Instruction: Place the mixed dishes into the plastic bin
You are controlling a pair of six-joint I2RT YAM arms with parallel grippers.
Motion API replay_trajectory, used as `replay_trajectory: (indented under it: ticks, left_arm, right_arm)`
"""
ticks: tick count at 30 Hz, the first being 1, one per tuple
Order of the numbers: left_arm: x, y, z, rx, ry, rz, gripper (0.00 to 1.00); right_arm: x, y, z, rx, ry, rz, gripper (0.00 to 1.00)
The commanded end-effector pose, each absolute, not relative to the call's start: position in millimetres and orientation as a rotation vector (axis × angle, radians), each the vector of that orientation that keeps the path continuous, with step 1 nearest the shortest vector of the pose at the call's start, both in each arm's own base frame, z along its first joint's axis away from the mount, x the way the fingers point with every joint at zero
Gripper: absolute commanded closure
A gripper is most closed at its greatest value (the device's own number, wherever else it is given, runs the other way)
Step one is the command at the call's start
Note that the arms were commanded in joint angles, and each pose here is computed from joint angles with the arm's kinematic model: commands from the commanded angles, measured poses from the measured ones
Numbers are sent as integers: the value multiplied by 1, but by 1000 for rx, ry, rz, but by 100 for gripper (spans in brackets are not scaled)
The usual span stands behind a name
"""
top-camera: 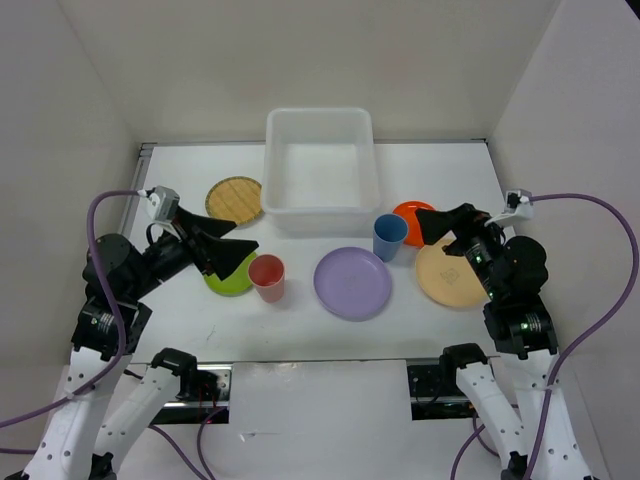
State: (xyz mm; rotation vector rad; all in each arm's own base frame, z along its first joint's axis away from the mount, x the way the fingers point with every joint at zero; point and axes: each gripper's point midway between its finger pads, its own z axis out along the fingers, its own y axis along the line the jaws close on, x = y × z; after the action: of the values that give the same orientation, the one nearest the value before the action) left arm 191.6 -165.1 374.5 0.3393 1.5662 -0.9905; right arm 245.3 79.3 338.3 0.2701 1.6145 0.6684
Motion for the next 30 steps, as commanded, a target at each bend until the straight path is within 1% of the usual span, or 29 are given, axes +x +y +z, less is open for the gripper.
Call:
replay_trajectory:
  ticks: [1,3,4,5,6,9,10,11,12,13,14,15,16,17,18,19,20,21,22,23,24,25,26,27,28,29,30]
  left_arm:
    - [187,-169,386,371,1524,-1022,6]
    - [191,-170,379,365,1546,-1025,5]
    - [192,-171,375,363,1555,-1026,7]
    - [190,-170,375,366,1543,-1024,13]
    - [187,-171,372,374,1542,-1031,22]
    - [182,-170,368,368,1544,-1038,36]
    - [183,-169,364,354,1564,-1034,41]
    - [185,-167,361,358,1569,-1013,47]
    - [186,-164,363,336,1578,-998,58]
    - [187,-162,365,334,1574,-977,72]
    - [187,-161,367,325,1577,-969,97]
    - [185,-158,369,327,1569,-953,100]
    - [188,-156,369,306,1570,-935,100]
    - [187,-153,368,292,1576,-924,99]
    - [189,-151,363,281,1595,-907,92]
    - [187,-149,365,276,1583,-900,71]
    - [188,-149,359,278,1602,-894,53]
    - [188,-149,359,278,1602,-894,51]
    - [186,-148,354,283,1609,-888,44]
    - [186,-150,350,289,1618,-895,52]
    - [183,-149,352,292,1606,-894,74]
    - [181,-149,353,288,1594,-900,95]
    - [182,-146,358,279,1573,-888,98]
    - [179,-146,356,272,1572,-896,98]
    - [180,-145,356,264,1572,-889,98]
    - [179,-145,354,266,1563,-888,94]
    - [180,-145,350,264,1574,-889,81]
  right_arm:
    - [241,76,344,236,1603,631,1]
    - [236,78,348,208,1589,641,1]
    - [235,78,345,209,1591,641,1]
    - [234,78,343,211,1600,640,1]
    - [238,78,333,220,1633,636,1]
    - [245,79,311,237,1700,627,1]
    - [251,80,305,244,1727,624,16]
    - [253,81,310,257,1727,635,49]
    - [262,80,300,279,1772,617,90]
    - [267,79,298,290,1785,607,97]
    - [272,80,300,304,1794,614,98]
    - [279,79,296,319,1812,598,81]
    - [290,75,285,349,1851,566,50]
    - [295,73,281,344,1866,534,25]
    - [300,70,280,358,1874,516,16]
    - [310,62,266,393,1906,451,14]
    - [315,58,264,411,1913,425,26]
    - [320,55,262,416,1920,398,37]
    - [326,54,253,431,1958,375,47]
    - [328,53,247,443,1987,357,58]
    - [330,53,241,446,2005,352,68]
    - [333,54,235,464,2032,351,79]
    - [335,52,232,472,2037,335,79]
    - [335,53,232,482,2035,337,78]
    - [336,51,229,502,2041,324,56]
    - [338,45,229,532,2027,290,33]
    - [337,40,224,573,2022,271,15]
